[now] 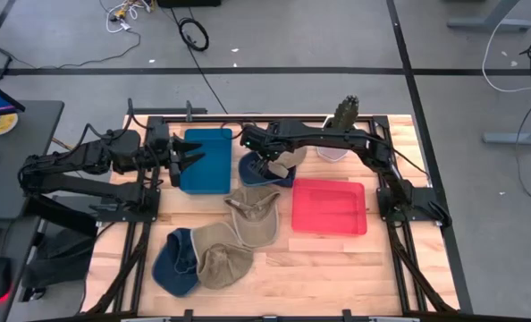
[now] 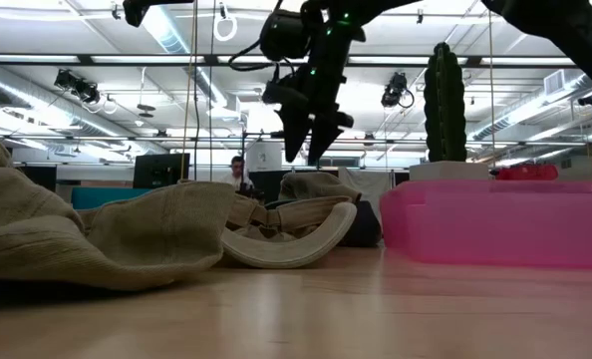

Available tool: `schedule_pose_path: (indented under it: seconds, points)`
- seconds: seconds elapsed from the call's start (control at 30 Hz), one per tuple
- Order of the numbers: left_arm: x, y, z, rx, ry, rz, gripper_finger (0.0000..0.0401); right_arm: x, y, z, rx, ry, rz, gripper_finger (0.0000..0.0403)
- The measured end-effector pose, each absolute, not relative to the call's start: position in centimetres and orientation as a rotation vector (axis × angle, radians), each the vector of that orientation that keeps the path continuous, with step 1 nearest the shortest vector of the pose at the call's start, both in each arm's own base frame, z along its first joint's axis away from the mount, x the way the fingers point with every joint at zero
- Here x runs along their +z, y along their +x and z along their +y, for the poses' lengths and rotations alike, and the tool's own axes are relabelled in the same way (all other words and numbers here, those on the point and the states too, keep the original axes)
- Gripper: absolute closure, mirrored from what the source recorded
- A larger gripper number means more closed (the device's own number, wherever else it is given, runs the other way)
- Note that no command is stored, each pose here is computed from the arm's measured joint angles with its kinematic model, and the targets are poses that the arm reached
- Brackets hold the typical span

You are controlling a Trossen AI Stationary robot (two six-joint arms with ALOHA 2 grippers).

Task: Pick & Place hat
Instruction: Put the top brown cap into the blue bin

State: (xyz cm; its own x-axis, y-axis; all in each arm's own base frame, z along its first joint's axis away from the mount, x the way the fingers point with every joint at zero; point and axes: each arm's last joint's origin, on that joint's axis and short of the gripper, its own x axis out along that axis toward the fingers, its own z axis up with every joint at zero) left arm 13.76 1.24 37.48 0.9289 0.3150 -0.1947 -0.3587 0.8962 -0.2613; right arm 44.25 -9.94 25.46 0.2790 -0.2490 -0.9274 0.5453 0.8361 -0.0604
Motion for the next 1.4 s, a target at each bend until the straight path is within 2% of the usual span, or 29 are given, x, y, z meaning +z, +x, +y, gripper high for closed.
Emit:
schedule_pose_path:
  seconds: [0.4,0.53,0.63,0.8,0.83,1.07,1.4]
  points:
    - [37.5,13.8,1.2,0.350,-0.299,0.151,0.0236,22.0,44.6,-11.3,-0.636,0.303,1.276,0.0116]
    - [37.5,13.8,1.2,0.350,-0.299,0.151,0.0236,22.0,44.3,-12.0,-0.675,0.289,1.276,0.0142]
    - [37.5,13.8,1.2,0.350,-0.299,0.151,0.0236,22.0,44.0,-12.8,-0.695,0.291,1.281,0.0201]
    - [37.5,13.8,1.2,0.350,-0.298,0.151,0.0236,22.0,43.6,-13.8,-0.682,0.266,1.310,0.0367]
    - [37.5,13.8,1.2,0.350,-0.298,0.152,0.0236,22.1,43.5,-14.0,-0.671,0.253,1.316,0.0383]
    - [37.3,13.7,1.2,0.353,-0.295,0.165,0.0236,25.4,42.1,-13.7,-0.666,0.192,1.291,0.0396]
    - [37.3,13.7,1.2,0.352,-0.278,0.166,0.0236,35.2,36.8,-12.1,-0.675,0.090,1.110,0.0401]
